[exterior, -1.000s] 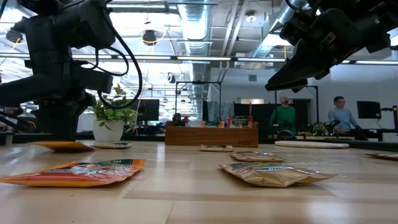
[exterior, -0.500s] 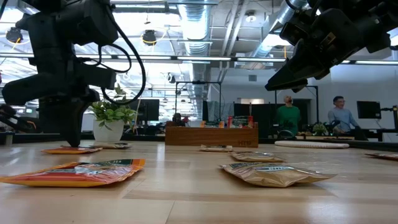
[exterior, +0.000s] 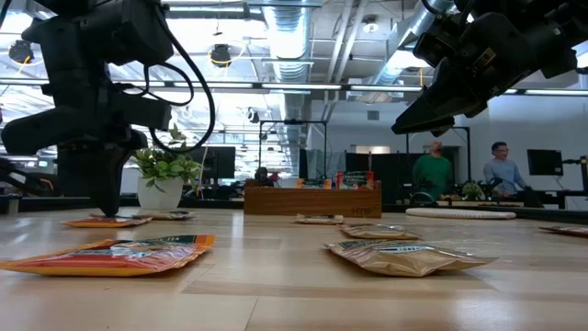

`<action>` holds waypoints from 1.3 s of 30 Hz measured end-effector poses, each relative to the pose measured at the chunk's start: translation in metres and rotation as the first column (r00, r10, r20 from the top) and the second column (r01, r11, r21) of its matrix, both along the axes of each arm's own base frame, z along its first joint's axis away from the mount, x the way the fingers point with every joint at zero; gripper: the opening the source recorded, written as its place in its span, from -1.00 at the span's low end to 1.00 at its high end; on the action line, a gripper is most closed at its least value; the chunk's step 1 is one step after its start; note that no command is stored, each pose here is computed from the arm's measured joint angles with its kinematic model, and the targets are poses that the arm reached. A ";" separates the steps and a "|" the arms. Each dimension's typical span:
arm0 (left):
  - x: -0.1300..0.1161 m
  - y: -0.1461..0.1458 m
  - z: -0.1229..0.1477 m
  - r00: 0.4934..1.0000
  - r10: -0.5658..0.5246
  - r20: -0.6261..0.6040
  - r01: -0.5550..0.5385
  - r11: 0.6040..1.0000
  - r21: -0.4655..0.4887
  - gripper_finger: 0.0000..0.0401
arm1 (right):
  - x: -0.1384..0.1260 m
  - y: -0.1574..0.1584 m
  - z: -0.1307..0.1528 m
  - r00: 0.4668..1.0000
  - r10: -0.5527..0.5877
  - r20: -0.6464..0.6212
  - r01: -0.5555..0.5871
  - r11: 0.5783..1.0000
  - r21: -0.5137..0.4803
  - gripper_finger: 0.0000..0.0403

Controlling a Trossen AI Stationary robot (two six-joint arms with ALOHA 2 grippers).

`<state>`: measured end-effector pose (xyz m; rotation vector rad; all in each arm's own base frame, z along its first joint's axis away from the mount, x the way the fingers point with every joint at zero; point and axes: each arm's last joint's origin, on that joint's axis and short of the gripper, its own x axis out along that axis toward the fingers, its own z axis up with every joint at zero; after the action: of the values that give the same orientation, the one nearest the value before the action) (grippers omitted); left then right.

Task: Pick & Place Tea
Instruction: Put the orange tea bag into the middle section of the wooden organizer

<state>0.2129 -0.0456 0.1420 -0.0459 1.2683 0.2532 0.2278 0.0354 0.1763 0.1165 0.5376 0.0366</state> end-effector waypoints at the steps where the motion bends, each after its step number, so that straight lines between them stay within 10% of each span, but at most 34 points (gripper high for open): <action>1: 0.000 -0.001 0.000 1.000 -0.002 0.001 0.002 1.000 0.004 -1.00 | 0.000 0.000 0.000 1.000 0.000 0.000 0.000 1.000 0.000 -0.54; 30: 0.000 -0.009 0.007 1.000 -0.014 0.004 0.013 0.997 0.071 -0.99 | 0.000 0.000 0.000 1.000 0.000 0.000 0.000 1.000 0.000 -0.54; 39: -0.002 -0.008 0.007 1.000 -0.013 -0.009 0.014 0.997 0.073 -0.69 | 0.000 0.000 0.000 1.000 -0.001 0.000 0.001 1.000 0.000 -0.54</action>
<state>0.2113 -0.0541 0.1487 0.0264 1.2667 0.2885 0.2278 0.0353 0.1763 0.1168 0.5376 0.0361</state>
